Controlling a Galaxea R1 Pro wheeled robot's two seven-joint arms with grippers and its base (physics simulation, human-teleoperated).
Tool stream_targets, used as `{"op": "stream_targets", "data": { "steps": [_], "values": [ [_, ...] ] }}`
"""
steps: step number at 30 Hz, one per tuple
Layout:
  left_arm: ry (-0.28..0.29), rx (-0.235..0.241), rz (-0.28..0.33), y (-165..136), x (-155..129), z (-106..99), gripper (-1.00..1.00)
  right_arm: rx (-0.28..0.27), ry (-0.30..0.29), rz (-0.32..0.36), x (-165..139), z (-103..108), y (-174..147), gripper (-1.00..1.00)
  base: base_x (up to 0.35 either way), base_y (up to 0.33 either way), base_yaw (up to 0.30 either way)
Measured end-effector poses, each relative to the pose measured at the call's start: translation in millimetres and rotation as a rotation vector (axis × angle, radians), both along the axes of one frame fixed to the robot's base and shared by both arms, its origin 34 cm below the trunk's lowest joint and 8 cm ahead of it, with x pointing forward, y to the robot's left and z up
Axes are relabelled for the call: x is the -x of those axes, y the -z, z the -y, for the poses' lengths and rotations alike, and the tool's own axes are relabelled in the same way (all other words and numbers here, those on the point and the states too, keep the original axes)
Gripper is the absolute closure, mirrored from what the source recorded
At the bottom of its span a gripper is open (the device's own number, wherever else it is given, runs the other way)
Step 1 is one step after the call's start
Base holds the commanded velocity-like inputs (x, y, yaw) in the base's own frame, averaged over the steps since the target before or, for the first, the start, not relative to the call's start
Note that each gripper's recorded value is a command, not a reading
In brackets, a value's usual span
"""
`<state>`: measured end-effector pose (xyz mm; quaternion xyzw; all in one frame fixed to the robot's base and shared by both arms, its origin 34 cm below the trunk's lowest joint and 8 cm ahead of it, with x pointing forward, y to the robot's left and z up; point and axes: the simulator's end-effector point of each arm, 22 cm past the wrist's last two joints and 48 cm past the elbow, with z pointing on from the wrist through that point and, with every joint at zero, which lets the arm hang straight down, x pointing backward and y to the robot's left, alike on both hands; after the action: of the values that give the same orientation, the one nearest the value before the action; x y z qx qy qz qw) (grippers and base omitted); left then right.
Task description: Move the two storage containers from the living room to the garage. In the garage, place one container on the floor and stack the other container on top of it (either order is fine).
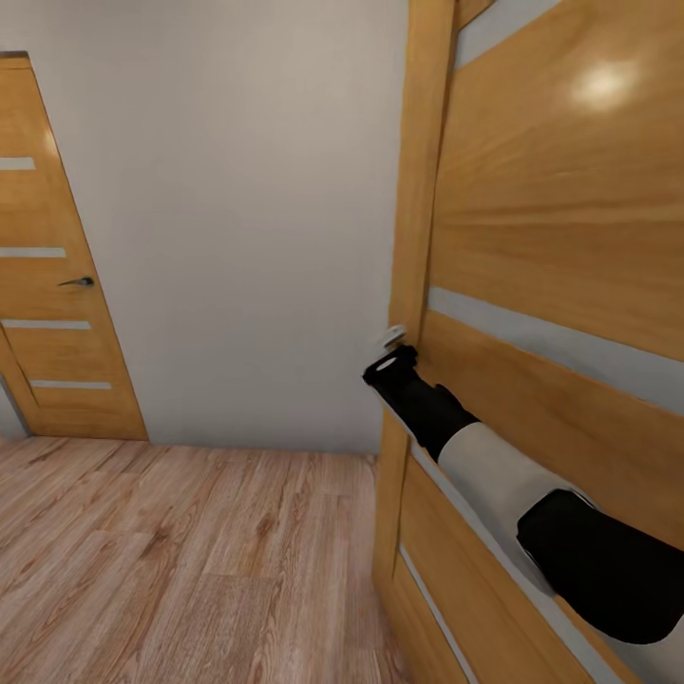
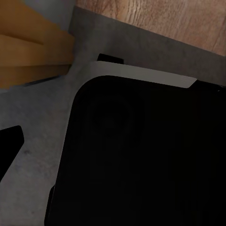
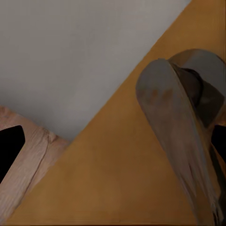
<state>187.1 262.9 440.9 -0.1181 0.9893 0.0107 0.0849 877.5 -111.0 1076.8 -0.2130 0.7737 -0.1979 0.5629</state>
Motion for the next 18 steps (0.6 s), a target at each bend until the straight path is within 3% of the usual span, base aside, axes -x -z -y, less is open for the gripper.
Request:
{"op": "stream_targets", "data": {
  "steps": [7,18],
  "values": [
    [0.0,0.0,0.0,0,0,0,-1.0,0.029,0.074,0.001,-2,23,8,-1.0,0.0,0.0,0.0],
    [0.0,0.0,0.0,0,0,0,-1.0,0.06,0.125,-0.009,-6,47,13,-1.0,0.0,0.0,0.0]
  ]
}}
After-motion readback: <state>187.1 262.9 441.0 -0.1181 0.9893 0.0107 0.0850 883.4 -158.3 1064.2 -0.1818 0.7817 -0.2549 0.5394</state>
